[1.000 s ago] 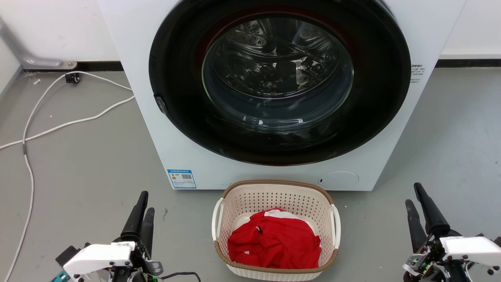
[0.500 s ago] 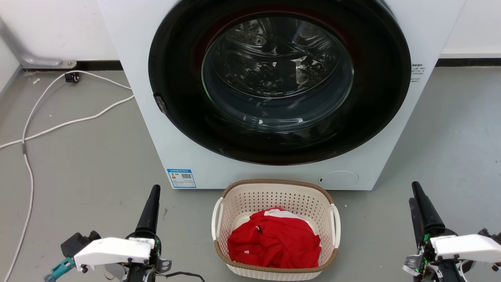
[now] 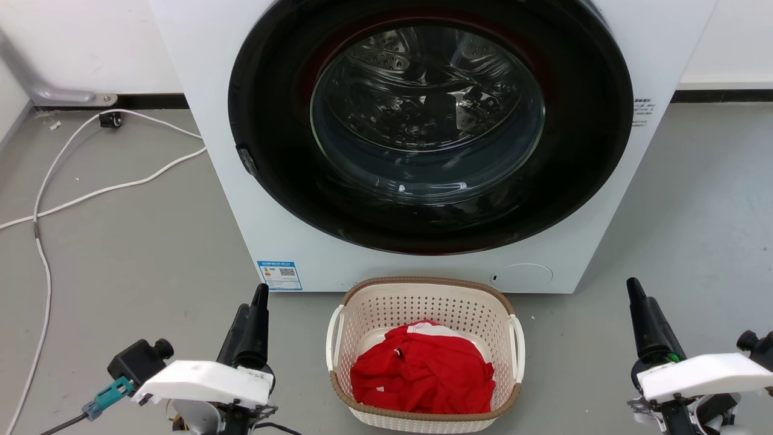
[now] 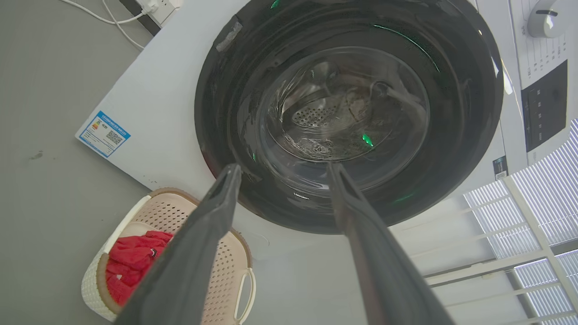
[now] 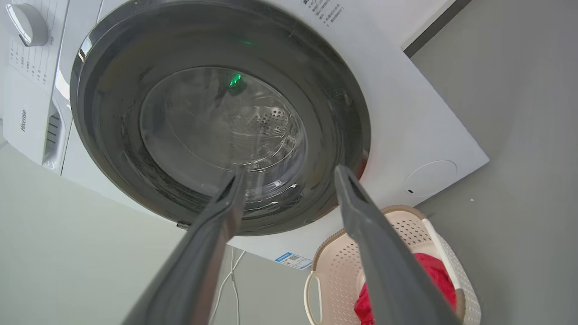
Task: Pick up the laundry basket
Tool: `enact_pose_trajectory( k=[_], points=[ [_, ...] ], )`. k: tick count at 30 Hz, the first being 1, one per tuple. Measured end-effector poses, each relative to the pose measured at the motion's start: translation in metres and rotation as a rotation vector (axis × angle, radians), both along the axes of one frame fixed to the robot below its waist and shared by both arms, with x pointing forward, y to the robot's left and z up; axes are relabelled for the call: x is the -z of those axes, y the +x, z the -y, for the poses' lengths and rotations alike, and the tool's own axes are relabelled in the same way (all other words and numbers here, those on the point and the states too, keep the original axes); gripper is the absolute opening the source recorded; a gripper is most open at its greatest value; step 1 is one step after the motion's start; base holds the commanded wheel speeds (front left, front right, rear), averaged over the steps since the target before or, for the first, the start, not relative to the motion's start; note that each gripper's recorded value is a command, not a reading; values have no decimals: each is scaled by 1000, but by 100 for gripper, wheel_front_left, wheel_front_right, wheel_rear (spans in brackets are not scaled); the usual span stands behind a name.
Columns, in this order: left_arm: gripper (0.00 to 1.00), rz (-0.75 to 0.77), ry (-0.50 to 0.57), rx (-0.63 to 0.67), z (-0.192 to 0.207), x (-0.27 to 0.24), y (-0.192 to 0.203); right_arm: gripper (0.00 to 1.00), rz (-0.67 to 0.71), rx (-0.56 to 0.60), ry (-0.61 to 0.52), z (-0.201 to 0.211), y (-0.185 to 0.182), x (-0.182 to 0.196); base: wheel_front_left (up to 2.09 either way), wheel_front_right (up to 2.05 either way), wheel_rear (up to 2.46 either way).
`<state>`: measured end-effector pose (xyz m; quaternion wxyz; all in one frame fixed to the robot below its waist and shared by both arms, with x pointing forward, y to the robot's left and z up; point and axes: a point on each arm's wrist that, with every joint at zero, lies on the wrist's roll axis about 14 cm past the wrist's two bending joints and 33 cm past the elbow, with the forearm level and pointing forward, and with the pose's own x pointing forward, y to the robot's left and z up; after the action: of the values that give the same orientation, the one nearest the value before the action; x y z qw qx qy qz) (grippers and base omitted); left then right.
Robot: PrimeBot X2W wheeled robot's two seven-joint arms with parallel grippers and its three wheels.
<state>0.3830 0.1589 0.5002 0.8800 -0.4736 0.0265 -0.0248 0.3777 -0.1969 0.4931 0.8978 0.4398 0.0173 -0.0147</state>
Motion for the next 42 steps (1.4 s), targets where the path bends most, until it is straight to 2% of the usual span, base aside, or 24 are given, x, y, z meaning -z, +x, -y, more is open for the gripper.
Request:
enact_pose_trajectory(
  k=[8,23,42],
  points=[
    [100,32,149,9,4,-5,0,100,12,-32,-172,-7,0,-4,0,0,0],
    [100,76,373,43,16,-7,-3,100,7,-81,-397,-17,-2,-3,0,0,0],
    [100,122,585,58,25,-9,-3,100,16,-111,-611,-22,-6,-4,0,0,0]
  ],
)
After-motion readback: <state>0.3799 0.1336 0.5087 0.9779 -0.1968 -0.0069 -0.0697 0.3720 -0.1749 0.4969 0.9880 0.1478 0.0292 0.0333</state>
